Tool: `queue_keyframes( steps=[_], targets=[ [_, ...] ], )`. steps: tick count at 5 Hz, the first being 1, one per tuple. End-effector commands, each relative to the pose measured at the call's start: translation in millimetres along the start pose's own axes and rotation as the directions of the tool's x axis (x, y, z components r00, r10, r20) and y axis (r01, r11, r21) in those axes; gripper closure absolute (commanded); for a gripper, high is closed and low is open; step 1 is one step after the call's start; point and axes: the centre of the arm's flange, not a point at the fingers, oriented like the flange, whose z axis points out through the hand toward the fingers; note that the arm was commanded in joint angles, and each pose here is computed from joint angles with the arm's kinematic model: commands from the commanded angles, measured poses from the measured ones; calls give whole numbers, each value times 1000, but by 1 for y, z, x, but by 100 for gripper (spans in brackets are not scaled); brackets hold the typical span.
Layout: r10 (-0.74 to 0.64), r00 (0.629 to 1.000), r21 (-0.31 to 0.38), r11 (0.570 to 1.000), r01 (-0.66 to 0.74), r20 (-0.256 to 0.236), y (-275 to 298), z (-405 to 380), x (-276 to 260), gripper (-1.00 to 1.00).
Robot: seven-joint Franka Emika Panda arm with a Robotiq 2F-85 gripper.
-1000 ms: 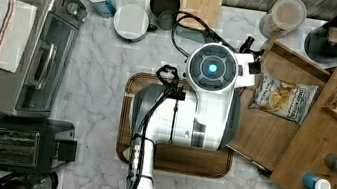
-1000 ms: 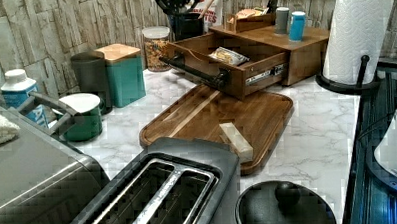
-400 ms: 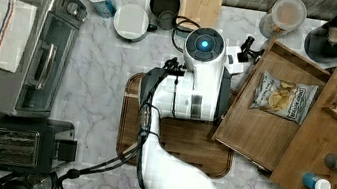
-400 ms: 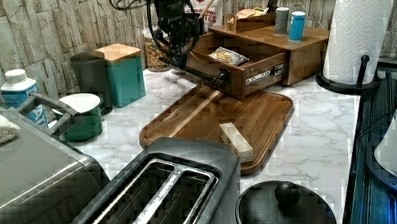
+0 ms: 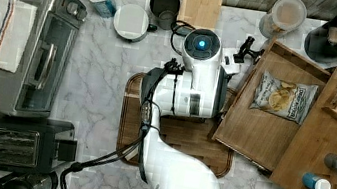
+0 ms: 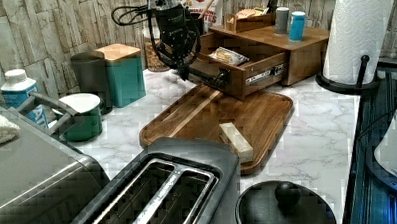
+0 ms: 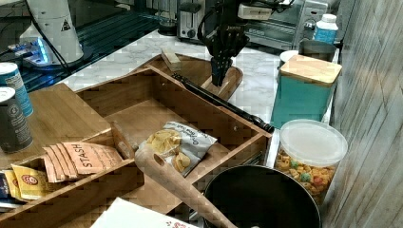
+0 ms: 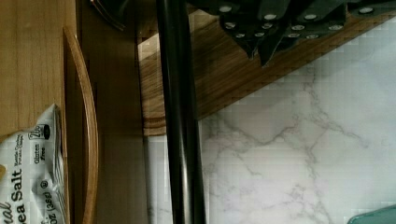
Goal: Close the drawer.
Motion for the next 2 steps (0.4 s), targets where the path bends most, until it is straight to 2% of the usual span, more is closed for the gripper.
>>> queue_keyframes(
  steps=[1,2],
  targets=[
    [-46,973,112,991,73,-226,-10,-72,61,100],
    [-70,980,59,995,82,-187,-11,-50,69,100]
  ],
)
